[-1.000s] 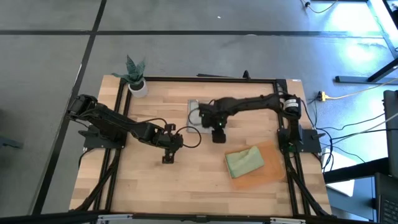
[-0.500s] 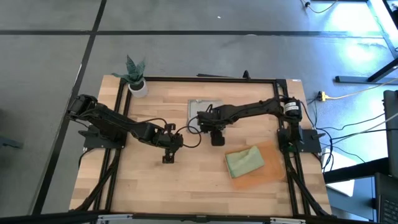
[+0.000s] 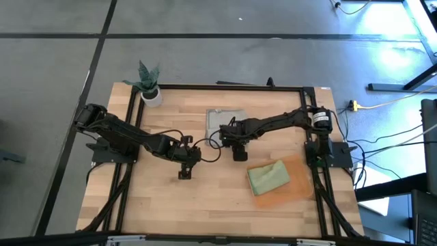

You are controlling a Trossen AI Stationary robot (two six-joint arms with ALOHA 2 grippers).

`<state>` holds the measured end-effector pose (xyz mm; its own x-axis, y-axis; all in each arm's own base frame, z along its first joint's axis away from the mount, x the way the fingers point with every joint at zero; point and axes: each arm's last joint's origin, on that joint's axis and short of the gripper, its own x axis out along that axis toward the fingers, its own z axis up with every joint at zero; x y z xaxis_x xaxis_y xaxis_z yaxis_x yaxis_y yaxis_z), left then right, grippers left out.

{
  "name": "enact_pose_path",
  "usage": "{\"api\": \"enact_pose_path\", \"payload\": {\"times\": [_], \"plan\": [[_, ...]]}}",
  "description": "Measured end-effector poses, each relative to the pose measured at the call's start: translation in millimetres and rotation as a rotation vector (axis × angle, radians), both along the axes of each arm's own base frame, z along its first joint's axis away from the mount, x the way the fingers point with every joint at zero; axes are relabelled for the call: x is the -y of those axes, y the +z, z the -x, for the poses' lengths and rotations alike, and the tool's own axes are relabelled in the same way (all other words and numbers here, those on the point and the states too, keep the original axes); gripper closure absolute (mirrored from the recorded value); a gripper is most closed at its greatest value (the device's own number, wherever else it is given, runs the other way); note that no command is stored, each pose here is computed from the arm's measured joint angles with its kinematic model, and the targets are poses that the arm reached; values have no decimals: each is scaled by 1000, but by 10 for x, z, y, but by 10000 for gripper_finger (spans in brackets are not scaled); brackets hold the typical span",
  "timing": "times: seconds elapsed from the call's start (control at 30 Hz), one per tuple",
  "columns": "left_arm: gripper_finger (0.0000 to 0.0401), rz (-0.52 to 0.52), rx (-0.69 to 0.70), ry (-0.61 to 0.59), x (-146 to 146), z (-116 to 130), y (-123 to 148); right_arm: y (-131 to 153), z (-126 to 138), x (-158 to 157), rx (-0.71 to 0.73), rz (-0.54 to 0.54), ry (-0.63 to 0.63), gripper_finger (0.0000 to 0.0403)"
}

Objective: Roll microfiber towels into tight, uniform cylinder then place into a basket
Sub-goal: Roll the gray microfiber towel

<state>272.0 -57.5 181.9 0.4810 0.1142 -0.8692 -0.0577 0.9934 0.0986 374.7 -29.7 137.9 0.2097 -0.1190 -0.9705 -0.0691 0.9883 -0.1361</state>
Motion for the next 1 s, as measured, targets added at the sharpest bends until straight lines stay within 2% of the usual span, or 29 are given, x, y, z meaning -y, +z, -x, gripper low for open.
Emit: {"api": "enact_pose_path", "payload": {"times": [0.63,0.83,1.0], "plan": [[325,20,7,42,-1,0,0,-13,0,0,14,0,-4,239],[325,19,7,42,-1,-1,0,-18,-11,1,23,-6,-3,290],[325,19,7,42,-1,-1,1,-16,-20,12,37,-56,0,371]]}}
